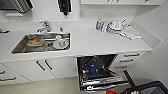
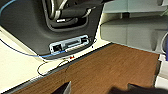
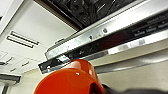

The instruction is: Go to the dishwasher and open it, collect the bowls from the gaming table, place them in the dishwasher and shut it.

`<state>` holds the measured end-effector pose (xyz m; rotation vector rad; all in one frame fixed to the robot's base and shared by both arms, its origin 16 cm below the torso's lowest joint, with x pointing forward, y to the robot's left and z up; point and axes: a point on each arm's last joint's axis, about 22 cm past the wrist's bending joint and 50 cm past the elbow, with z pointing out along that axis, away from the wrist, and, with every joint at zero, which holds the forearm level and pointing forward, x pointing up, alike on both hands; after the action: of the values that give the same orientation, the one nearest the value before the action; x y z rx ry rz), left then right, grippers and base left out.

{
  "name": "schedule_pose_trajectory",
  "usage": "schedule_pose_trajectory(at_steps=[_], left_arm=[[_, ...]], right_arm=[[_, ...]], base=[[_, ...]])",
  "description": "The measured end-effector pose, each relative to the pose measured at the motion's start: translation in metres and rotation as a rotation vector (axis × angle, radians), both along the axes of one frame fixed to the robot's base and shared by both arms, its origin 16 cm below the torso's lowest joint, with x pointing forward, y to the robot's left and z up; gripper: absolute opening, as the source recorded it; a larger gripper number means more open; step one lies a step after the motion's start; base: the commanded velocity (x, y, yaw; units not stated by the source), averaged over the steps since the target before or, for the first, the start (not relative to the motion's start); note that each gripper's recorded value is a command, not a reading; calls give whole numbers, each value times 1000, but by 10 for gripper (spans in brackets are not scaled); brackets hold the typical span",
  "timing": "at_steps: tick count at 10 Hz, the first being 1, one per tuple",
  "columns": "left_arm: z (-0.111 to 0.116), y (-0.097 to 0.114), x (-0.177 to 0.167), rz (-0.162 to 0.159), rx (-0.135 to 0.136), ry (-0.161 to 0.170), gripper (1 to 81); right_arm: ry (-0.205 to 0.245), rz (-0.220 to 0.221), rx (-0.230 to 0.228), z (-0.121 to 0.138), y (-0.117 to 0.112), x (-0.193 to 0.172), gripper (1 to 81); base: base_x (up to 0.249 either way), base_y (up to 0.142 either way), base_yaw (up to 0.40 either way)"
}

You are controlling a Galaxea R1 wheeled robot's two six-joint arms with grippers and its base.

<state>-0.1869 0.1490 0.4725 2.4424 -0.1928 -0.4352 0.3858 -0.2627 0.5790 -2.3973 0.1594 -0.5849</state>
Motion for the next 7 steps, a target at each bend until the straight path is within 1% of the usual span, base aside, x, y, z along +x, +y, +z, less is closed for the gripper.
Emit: schedule_pose_trajectory(at_steps=[1, 2, 3, 4, 5, 6, 7], left_arm=[[2, -1, -13, -19, 23, 13, 811], [2, -5, -17, -33, 33, 13, 811], [1, -5, -17, -37, 38, 11, 811], [1, -6, -18, -39, 39, 12, 811], [1, -8, -18, -39, 40, 12, 811], [0, -9, -18, -42, 44, 13, 811], [-1, -9, -20, -49, 58, 15, 811]], right_arm=[[-20, 2, 2, 11, 0, 25, 10], [-39, 6, 9, 23, 4, 49, 10], [-49, 13, 11, 31, 9, 68, 10], [-52, 15, 13, 33, 17, 83, 10], [-47, 15, 6, 28, 24, 94, 10], [-32, 9, -16, 19, 24, 103, 10], [-28, 0, -43, 11, 21, 116, 10]], base=[[0, 0, 0], [0, 0, 0], [0, 0, 0], [0, 0, 0], [0, 0, 0], [0, 0, 0], [0, 0, 0]])
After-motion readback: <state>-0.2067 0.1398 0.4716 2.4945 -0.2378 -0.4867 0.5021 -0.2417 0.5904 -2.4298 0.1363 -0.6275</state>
